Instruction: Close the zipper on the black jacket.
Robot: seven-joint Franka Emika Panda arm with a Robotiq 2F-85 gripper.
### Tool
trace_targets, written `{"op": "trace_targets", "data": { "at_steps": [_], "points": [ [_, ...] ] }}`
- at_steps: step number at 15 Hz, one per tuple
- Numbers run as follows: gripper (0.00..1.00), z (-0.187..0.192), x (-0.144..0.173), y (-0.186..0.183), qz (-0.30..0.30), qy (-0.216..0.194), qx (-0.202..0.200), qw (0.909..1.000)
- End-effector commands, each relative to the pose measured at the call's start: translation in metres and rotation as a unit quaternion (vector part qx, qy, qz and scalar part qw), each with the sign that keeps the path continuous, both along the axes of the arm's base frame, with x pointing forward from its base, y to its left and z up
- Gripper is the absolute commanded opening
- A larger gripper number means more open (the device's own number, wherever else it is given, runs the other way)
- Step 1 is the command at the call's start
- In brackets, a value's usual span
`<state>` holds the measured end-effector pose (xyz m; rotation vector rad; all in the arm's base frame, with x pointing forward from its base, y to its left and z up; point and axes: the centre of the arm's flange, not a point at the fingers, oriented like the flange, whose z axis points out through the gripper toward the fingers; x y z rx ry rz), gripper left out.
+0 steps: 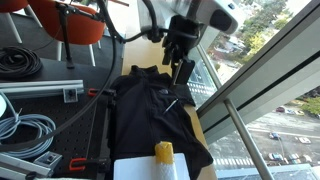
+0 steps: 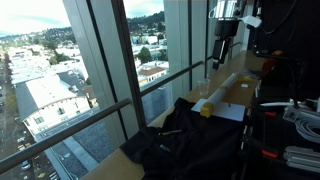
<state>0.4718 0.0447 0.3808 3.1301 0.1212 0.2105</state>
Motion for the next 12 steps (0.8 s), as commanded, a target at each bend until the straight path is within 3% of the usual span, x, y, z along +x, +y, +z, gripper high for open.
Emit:
{"op": "trace_targets", "data": {
  "at_steps": [1,12],
  "points": [
    [1.00,0.022,-0.018,-0.007,0.001,0.002,0.005,1.0000],
    [1.00,0.014,-0.012,-0.006,-0.003,-0.002,-0.002,1.0000]
  ]
}}
